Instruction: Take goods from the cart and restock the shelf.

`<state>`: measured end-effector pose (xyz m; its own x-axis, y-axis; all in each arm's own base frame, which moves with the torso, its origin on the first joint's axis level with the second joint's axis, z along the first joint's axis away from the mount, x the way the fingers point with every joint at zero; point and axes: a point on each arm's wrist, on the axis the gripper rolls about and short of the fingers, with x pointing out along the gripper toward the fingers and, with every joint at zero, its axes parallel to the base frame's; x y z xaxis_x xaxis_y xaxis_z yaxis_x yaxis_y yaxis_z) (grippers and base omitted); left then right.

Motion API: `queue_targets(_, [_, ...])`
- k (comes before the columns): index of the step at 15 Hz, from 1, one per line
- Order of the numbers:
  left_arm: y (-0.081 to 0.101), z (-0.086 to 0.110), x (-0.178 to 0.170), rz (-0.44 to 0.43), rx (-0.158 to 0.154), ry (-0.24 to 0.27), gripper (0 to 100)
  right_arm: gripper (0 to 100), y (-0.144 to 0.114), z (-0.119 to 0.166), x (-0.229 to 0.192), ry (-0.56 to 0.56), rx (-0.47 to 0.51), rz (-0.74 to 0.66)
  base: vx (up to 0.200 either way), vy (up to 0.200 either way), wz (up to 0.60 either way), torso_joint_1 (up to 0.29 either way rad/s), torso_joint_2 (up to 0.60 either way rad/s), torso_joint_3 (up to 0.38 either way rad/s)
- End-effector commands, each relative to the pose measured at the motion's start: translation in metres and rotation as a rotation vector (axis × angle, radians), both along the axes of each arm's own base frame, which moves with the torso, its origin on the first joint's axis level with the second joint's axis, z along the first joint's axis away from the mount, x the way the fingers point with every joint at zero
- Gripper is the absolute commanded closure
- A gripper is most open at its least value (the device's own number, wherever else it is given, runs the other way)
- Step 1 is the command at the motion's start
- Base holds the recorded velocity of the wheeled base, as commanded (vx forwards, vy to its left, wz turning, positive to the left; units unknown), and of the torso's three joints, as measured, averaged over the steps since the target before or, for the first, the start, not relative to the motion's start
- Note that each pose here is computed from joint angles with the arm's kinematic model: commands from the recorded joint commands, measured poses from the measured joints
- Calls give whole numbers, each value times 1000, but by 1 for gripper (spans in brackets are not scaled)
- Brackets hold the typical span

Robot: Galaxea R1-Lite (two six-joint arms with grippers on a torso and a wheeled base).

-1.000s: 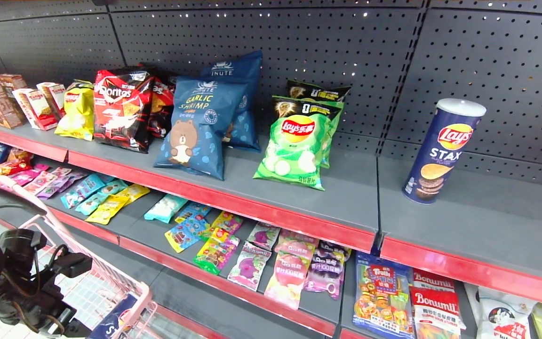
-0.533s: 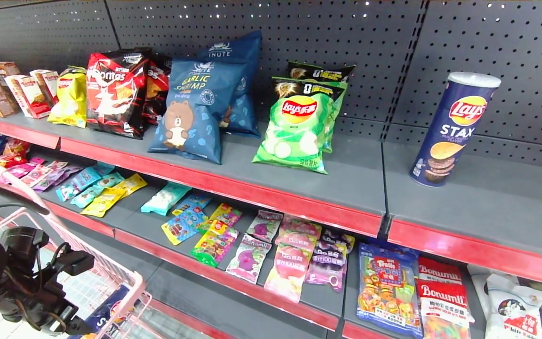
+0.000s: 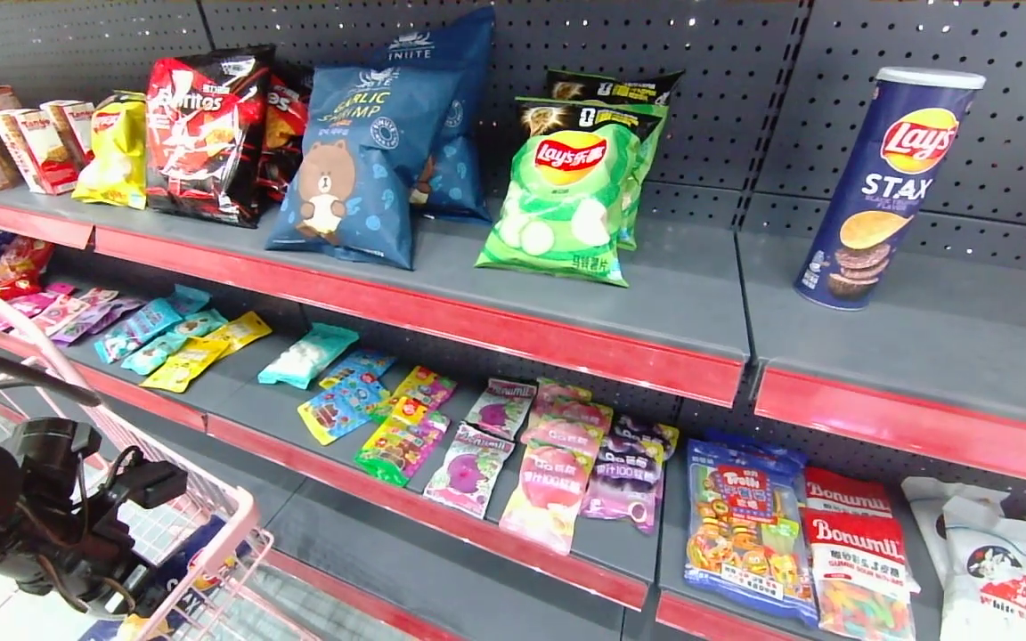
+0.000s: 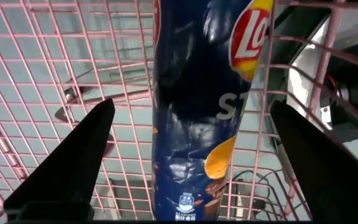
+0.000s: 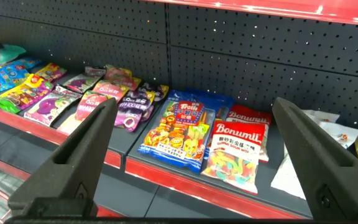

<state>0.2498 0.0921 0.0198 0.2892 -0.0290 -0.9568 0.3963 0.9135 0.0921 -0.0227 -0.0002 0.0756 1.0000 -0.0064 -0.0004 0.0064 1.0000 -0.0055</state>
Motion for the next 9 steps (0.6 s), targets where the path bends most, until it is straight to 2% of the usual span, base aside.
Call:
queue_targets(1, [-4, 2, 4, -19, 4, -13, 0, 0, 0, 0, 0, 0, -1, 0, 0, 0, 0, -22, 56, 27])
queue_targets(3, [-5, -3, 6, -16, -5, 6, 0, 0, 0, 0, 0, 0, -1, 0, 0, 0, 0, 0, 0, 0])
queue_targets(5, [-2, -18, 14, -10, -19, 39, 0, 0, 0, 0, 0, 0, 1, 0, 0, 0, 0, 0, 0, 0])
queue_targets(8, [0, -33, 28, -27, -59, 36, 0, 0, 0, 0, 0, -2, 1, 0, 0, 0, 0, 0, 0, 0])
queue_targets(9, [-1, -36, 29, -32, -60, 36, 0, 0, 0, 0, 0, 0, 1, 0, 0, 0, 0, 0, 0, 0])
